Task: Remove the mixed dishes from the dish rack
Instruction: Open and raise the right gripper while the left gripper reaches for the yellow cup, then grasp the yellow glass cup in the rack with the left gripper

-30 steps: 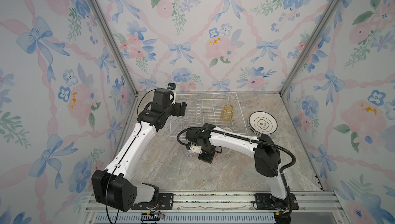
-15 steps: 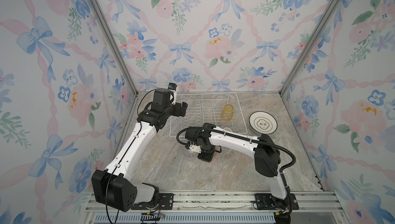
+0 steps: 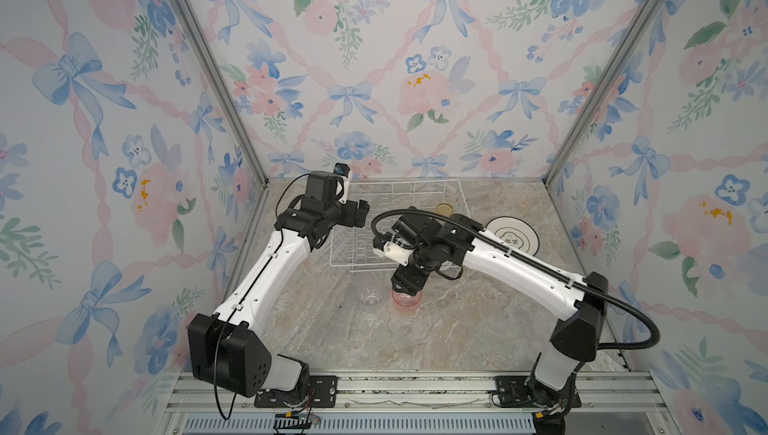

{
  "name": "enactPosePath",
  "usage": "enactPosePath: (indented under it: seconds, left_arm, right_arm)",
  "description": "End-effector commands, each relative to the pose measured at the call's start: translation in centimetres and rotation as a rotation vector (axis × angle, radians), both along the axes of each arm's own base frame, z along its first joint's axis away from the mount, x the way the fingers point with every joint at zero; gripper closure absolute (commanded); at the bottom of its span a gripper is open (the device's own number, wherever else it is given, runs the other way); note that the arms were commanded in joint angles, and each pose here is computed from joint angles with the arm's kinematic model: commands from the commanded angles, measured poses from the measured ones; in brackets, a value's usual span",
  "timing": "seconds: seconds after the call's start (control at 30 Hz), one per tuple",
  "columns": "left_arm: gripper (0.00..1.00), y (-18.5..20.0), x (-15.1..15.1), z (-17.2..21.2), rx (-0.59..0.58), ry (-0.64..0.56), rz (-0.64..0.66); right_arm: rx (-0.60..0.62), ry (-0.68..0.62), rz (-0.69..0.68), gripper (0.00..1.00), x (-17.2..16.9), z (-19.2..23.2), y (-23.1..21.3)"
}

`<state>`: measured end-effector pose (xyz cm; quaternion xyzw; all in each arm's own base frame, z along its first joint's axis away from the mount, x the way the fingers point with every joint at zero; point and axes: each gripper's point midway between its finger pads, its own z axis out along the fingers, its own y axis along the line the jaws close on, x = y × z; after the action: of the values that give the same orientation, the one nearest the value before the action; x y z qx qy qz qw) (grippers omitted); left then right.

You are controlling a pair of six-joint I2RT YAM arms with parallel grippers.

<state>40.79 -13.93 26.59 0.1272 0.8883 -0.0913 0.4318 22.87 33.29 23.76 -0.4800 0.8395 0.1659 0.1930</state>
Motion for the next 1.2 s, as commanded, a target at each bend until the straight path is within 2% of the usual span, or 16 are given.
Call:
enactPosePath:
  seconds: [0.0, 0.1, 0.2, 0.37, 0.47, 0.7, 0.9, 1.17]
  left_arm:
    - [0.02, -3.9, 0.1, -0.7, 0.013, 0.042, -0.078]
    - [0.02, -8.6, 0.6, -1.4, 0.031, 0.055, -0.163]
    - [0.02, -13.1, 1.3, -2.2, 0.027, 0.068, -0.236]
    - [0.02, -19.1, 2.9, -3.3, 0.046, 0.059, -0.309]
    - [0.02, -21.3, 4.1, -4.7, 0.047, 0.069, -0.317]
    - [0.02, -24.1, 6.3, -7.8, 0.036, 0.099, -0.318]
    - [0.02, -25.3, 8.0, -9.9, 0.055, 0.097, -0.307]
    - [0.02, -26.9, 8.6, -12.0, 0.034, 0.121, -0.338]
  right_arm:
    - [0.178, 0.002, -0.170, 0.29, 2.6, 3.5, -3.1]
    - [0.272, -0.064, -0.351, 0.26, 5.6, 5.2, -7.8]
    - [0.296, -0.105, -0.490, 0.23, 7.6, 5.3, -11.9]
    - [0.319, -0.134, -0.606, 0.23, 9.0, 4.7, -15.9]
    - [0.355, -0.145, -0.667, 0.23, 9.7, 4.7, -17.8]
    - [0.434, -0.152, -0.768, 0.23, 10.6, 4.8, -21.7]
    - [0.447, -0.145, -0.795, 0.24, 10.6, 4.4, -23.2]
    - [0.490, -0.143, -0.830, 0.24, 10.9, 4.4, -24.3]
